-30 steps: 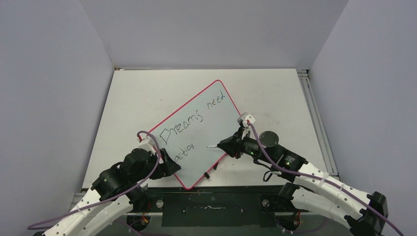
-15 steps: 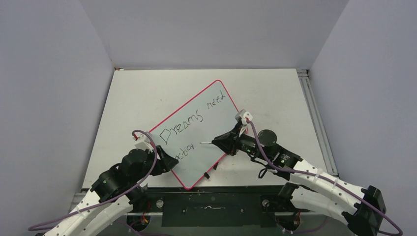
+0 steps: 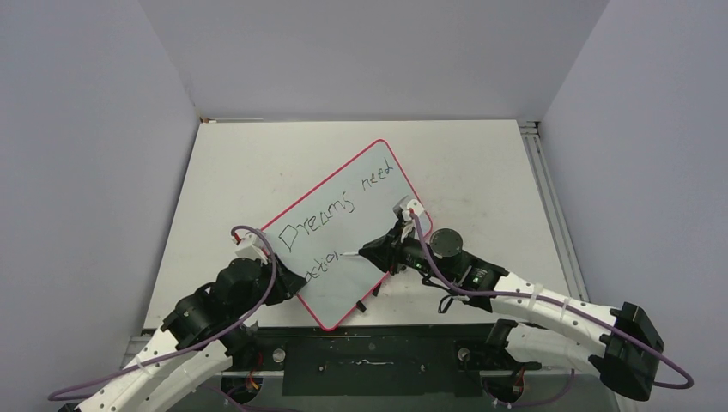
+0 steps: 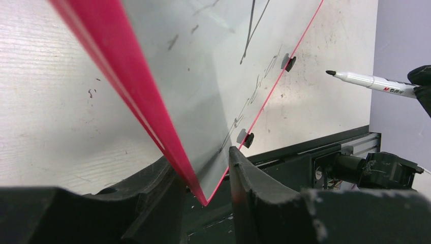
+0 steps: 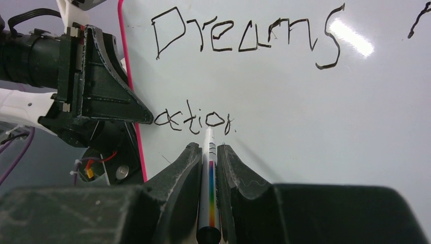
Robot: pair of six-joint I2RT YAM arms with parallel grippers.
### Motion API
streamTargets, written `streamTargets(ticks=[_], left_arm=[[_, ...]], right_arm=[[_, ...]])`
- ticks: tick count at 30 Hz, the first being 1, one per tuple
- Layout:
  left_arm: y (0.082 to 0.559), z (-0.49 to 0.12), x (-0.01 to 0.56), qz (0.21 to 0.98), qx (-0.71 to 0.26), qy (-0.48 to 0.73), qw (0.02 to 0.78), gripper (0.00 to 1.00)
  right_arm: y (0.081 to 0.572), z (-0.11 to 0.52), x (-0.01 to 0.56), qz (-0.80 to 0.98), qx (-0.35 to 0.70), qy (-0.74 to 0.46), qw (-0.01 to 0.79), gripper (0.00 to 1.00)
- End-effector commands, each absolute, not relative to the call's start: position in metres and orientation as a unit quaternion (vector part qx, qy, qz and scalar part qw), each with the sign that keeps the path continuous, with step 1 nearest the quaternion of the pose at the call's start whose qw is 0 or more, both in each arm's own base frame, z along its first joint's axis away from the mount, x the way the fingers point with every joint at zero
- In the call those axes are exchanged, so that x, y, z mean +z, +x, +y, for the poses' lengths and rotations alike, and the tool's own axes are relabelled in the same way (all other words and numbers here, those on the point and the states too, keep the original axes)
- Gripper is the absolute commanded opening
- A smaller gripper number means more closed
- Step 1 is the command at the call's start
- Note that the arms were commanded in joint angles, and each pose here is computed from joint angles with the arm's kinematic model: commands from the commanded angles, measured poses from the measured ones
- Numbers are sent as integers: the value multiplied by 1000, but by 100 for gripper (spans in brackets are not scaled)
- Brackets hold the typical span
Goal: Write a sentence on the whiteboard
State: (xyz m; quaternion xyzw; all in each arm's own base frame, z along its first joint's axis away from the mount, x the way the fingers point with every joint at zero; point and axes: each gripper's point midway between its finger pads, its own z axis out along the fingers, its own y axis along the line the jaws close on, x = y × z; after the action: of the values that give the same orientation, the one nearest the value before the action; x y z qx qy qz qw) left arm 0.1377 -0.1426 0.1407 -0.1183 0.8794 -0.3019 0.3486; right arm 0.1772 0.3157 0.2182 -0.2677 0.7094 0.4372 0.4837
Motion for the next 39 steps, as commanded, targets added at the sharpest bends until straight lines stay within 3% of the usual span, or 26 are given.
streamTargets(ticks=[1,15,39], left_arm=[[144,-142,149,873,-301,-124,362,32],[144,-143,146,878,-295,-123,357,23],[144,-143,146,878,-296,-124,356,19]], right_arm=[[188,322,231,687,444,-252,517,5],[196,331,212,698,436,-250,510,5],[205,334,200,709,422,-244,510,5]])
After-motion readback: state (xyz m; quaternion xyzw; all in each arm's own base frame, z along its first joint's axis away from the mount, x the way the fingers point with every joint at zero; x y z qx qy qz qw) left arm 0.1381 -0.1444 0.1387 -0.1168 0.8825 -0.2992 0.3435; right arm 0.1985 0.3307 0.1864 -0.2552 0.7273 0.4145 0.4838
